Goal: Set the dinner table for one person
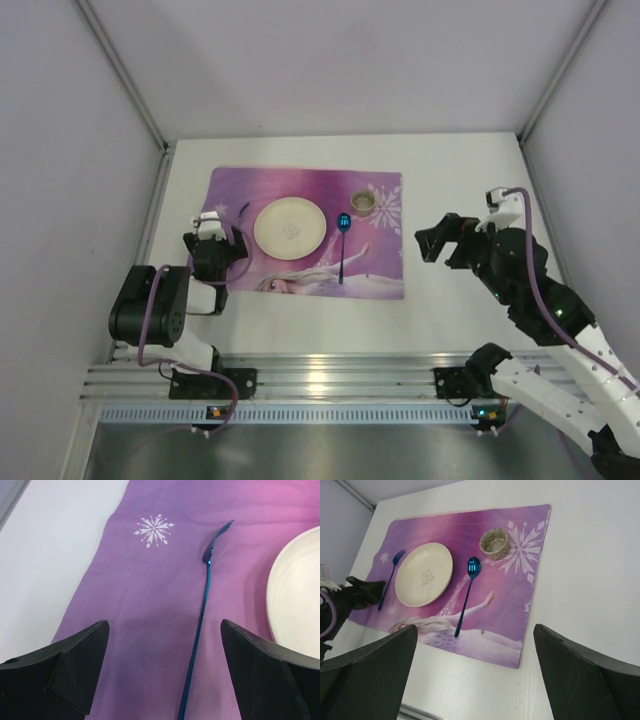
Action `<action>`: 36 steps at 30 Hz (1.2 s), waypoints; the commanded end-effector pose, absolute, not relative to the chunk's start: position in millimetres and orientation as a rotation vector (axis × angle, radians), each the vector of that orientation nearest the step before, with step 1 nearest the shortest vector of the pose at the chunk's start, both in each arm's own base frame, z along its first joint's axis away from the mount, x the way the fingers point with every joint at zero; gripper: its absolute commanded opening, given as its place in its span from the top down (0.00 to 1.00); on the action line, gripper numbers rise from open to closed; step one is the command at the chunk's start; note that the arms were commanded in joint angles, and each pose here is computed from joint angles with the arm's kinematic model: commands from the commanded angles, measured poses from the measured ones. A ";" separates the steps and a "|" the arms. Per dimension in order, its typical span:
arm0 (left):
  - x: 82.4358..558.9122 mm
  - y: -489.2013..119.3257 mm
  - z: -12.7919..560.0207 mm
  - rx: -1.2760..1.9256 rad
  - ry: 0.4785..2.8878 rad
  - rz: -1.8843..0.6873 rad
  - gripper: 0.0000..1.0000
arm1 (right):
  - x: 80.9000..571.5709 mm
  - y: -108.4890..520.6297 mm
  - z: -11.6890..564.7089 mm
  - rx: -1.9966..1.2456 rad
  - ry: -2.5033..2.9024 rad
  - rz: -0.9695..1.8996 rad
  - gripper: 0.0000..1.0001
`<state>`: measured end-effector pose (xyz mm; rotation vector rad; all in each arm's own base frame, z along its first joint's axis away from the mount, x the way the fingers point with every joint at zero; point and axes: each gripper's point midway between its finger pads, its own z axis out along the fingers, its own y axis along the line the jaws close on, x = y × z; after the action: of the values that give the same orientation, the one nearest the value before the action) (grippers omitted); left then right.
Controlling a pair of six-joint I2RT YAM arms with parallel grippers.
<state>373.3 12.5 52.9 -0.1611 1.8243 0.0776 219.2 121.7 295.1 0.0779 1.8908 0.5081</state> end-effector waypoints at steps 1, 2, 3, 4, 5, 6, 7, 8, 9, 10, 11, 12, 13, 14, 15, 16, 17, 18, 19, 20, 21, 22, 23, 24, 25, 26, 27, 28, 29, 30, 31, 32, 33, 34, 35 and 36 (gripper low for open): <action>388.8 17.4 85.4 -0.185 1.703 0.098 0.01 | 242.5 122.8 294.6 0.077 1.805 0.450 0.00; 388.6 17.8 83.7 -0.183 1.707 0.102 0.02 | 248.0 116.7 286.9 0.084 1.806 0.390 0.00; 388.3 17.6 85.1 -0.182 1.701 0.100 0.01 | 256.7 96.7 279.7 0.155 1.796 0.260 0.00; 388.5 17.8 84.8 -0.184 1.703 0.101 0.02 | 261.0 84.9 261.5 0.204 1.812 0.172 0.00; 388.3 17.8 85.0 -0.184 1.701 0.101 0.02 | 265.1 74.1 255.2 0.261 1.794 0.107 0.00; 388.5 17.8 84.2 -0.183 1.704 0.102 0.02 | 269.7 55.3 247.3 0.345 1.768 -0.011 0.00; 388.6 17.8 85.2 -0.184 1.701 0.101 0.01 | 270.6 49.0 228.7 0.334 1.784 -0.086 0.00; 388.6 17.8 85.2 -0.184 1.701 0.101 0.02 | 277.8 51.0 230.4 0.315 1.750 -0.095 0.00; 388.6 17.8 85.2 -0.184 1.701 0.101 0.02 | 281.7 53.5 218.3 0.160 1.782 -0.180 0.00; 388.6 17.9 85.2 -0.182 1.701 0.102 0.01 | 281.2 54.1 190.9 0.065 1.822 -0.232 0.00; 388.7 17.8 85.7 -0.184 1.700 0.101 0.02 | 287.7 59.1 191.6 0.032 1.780 -0.224 0.00; 388.5 18.1 84.6 -0.183 1.703 0.104 0.02 | 289.9 55.6 182.0 -0.002 1.780 -0.271 0.00; 388.7 17.6 85.7 -0.181 1.700 0.101 0.01 | 288.7 52.9 161.6 -0.021 1.797 -0.278 0.00; 388.6 17.8 84.6 -0.184 1.703 0.101 0.01 | 291.6 51.0 155.0 -0.046 1.795 -0.272 0.00; 388.6 17.8 85.2 -0.184 1.701 0.101 0.02 | 302.6 53.1 158.1 -0.027 1.752 -0.190 0.00; 388.6 17.9 84.6 -0.182 1.703 0.102 0.02 | 301.6 48.3 142.7 -0.024 1.755 -0.177 0.00; 388.6 17.9 84.6 -0.182 1.703 0.102 0.01 | 304.6 44.9 140.4 -0.018 1.730 -0.166 0.00; 388.6 17.9 85.2 -0.182 1.701 0.102 0.01 | 316.6 37.4 152.4 -0.024 1.642 -0.168 0.00; 388.6 17.9 85.2 -0.182 1.701 0.102 0.01 | 317.1 32.1 140.7 -0.057 1.645 -0.188 0.00; 388.6 17.8 84.6 -0.184 1.703 0.101 0.02 | 322.7 26.6 141.1 -0.048 1.623 -0.188 0.00; 388.6 17.9 85.2 -0.182 1.701 0.102 0.02 | 330.4 10.2 122.9 0.024 1.666 -0.194 0.00; 388.6 17.8 84.6 -0.184 1.703 0.101 0.01 | 342.8 7.8 143.1 0.058 1.591 -0.185 0.00; 388.6 17.6 84.6 -0.181 1.703 0.101 0.01 | 349.5 7.5 149.3 0.048 1.556 -0.170 0.00; 388.5 17.8 84.8 -0.184 1.703 0.101 0.02 | 358.3 13.1 136.1 -0.031 1.583 -0.168 0.00; 388.6 17.9 85.2 -0.182 1.701 0.102 0.01 | 370.0 17.6 141.3 -0.068 1.576 -0.160 0.00; 388.8 17.6 85.5 -0.181 1.700 0.101 0.02 | 376.5 18.3 138.1 -0.074 1.585 -0.155 0.00; 388.2 17.8 85.2 -0.184 1.701 0.101 0.01 | 378.6 7.2 128.3 -0.005 1.624 -0.182 0.00; 388.7 17.9 85.0 -0.182 1.701 0.102 0.01 | 377.9 1.2 123.7 0.028 1.641 -0.188 0.00; 388.3 17.8 84.4 -0.184 1.703 0.101 0.02 | 378.1 -3.3 137.2 0.061 1.566 -0.180 0.00; 388.6 17.8 84.6 -0.184 1.703 0.101 0.01 | 375.0 -7.2 127.7 0.070 1.583 -0.156 0.00; 388.3 17.8 84.4 -0.184 1.703 0.101 0.02 | 369.6 -3.0 116.5 0.025 1.599 -0.127 0.00; 388.7 17.6 84.9 -0.181 1.702 0.101 0.02 | 370.9 7.1 116.9 -0.051 1.583 -0.076 0.00; 388.7 17.6 85.0 -0.181 1.702 0.101 0.02 | 370.5 13.9 120.9 -0.100 1.577 -0.052 0.00; 388.7 17.9 85.0 -0.182 1.701 0.102 0.02 | 371.1 14.3 124.0 -0.100 1.559 -0.051 0.00; 388.7 17.6 85.0 -0.181 1.702 0.101 0.02 | 371.5 13.2 125.3 -0.095 1.550 -0.055 0.00; 388.7 17.9 85.5 -0.182 1.700 0.102 0.01 | 372.5 12.2 124.2 -0.085 1.561 -0.059 0.00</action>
<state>375.4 17.8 57.5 -0.1783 1.8052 0.1070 363.4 -4.3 90.5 -0.0227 1.7044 -0.1460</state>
